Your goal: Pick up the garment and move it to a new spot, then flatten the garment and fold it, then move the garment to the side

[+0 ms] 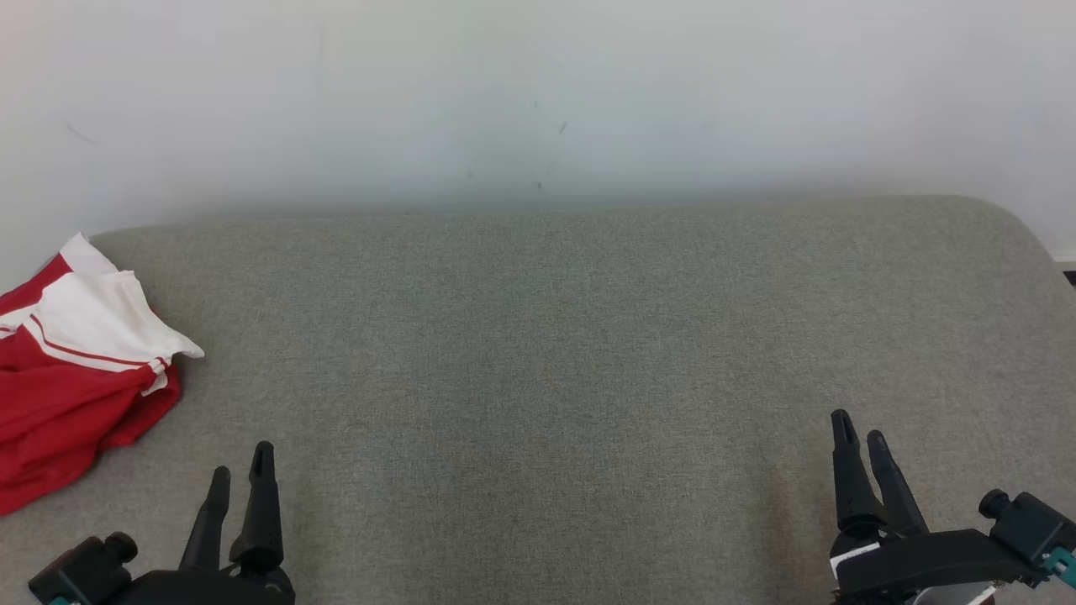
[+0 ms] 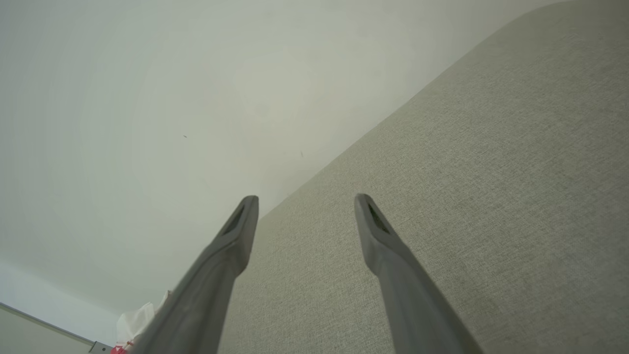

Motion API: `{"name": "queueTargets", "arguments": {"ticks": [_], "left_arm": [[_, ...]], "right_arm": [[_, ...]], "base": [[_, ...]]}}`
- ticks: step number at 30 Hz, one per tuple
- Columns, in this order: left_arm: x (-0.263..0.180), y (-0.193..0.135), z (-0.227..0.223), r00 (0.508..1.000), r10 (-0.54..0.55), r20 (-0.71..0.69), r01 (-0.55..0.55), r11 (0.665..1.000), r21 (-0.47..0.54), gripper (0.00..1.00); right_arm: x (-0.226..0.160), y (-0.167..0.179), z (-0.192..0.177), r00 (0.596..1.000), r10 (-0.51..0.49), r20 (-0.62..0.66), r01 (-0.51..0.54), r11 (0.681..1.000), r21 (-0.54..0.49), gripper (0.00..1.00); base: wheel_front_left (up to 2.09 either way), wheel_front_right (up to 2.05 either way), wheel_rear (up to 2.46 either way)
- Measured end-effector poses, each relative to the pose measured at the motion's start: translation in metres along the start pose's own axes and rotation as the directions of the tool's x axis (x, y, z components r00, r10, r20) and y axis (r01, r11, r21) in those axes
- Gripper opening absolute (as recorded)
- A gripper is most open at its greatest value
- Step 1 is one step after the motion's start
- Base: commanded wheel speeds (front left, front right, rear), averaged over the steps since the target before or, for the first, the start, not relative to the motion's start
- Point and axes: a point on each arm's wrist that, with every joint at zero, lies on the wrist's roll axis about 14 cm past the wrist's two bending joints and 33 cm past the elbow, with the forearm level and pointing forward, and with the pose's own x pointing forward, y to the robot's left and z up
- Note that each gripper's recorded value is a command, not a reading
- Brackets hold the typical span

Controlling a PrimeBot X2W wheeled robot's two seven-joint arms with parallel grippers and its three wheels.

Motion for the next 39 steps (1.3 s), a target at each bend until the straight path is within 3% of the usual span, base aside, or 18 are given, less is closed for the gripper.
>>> {"name": "queueTargets", "arguments": {"ticks": [17, 39], "left_arm": [[-0.005, -0.001, 0.006, 0.999, -0.015, 0.028, 0.009, 0.981, 0.196, 1.0], [-0.011, -0.012, 0.016, 0.994, -0.089, 0.071, 0.053, 0.916, 0.397, 1.0]], "right_arm": [[-0.001, 0.008, -0.008, 0.999, 0.037, -0.015, -0.039, 0.981, -0.188, 1.0], [-0.003, 0.025, -0.008, 0.994, 0.111, -0.003, -0.102, 0.908, -0.406, 1.0]], "base": [[0.0, 0.0, 0.0], [0.0, 0.0, 0.0]]}}
